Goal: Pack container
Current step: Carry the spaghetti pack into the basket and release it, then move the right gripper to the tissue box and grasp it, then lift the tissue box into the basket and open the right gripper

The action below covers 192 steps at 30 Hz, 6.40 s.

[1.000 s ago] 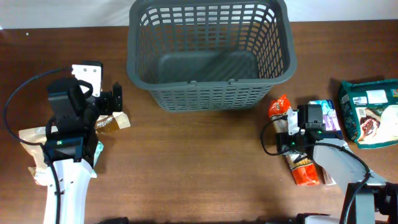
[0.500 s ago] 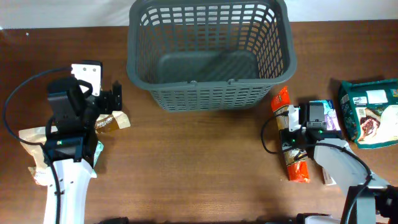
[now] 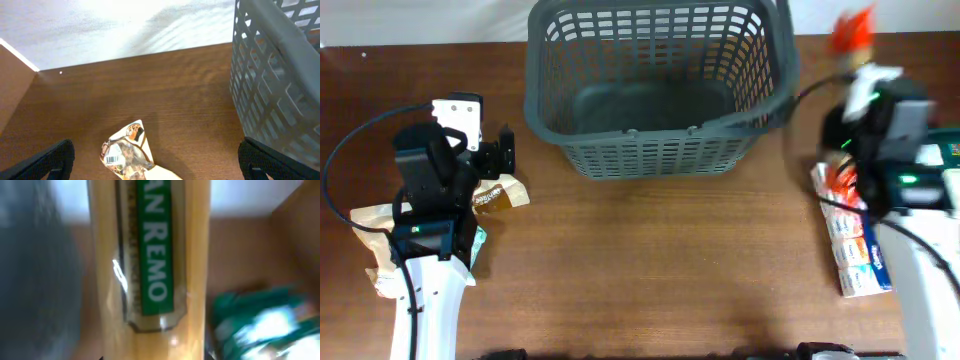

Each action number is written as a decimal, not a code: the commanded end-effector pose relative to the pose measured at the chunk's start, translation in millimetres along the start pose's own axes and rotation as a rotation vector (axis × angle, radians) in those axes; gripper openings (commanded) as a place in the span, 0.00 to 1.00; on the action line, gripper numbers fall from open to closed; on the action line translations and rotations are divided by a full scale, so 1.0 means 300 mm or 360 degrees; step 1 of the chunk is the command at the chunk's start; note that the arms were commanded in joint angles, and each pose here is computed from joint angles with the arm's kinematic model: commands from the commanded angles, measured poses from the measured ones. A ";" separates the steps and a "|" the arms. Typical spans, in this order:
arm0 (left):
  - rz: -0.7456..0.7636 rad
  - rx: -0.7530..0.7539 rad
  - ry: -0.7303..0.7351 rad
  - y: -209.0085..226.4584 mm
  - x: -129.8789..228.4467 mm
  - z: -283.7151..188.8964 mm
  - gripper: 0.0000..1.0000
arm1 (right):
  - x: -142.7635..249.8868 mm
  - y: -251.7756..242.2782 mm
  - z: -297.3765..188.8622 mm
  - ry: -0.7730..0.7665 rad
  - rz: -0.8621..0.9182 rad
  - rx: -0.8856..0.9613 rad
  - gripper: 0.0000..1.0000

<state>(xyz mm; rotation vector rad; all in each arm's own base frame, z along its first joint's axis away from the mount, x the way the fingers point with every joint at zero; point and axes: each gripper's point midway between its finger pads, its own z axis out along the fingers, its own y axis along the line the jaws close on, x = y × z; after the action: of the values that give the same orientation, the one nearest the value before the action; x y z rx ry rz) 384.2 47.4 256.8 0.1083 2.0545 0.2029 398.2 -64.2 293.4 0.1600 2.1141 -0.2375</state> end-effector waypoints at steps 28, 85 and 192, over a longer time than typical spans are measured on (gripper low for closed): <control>0.0022 -0.0009 0.0031 0.005 0.019 0.009 0.99 | -0.386 0.854 -0.249 -0.0709 0.0023 -0.1128 0.04; 0.0023 0.0004 0.0085 -0.002 0.050 0.047 0.99 | -0.041 -0.440 -0.235 0.0703 0.0364 0.0086 0.98; 0.0187 0.0020 0.0124 -0.007 0.071 0.046 0.99 | 0.995 -0.196 0.186 0.1071 0.0191 -0.0208 0.04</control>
<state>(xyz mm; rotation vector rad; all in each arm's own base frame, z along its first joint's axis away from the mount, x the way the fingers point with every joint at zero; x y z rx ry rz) 386.0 47.6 232.6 0.2278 2.1298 0.2542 265.0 -143.4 21.0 0.3345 2.7937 -0.1099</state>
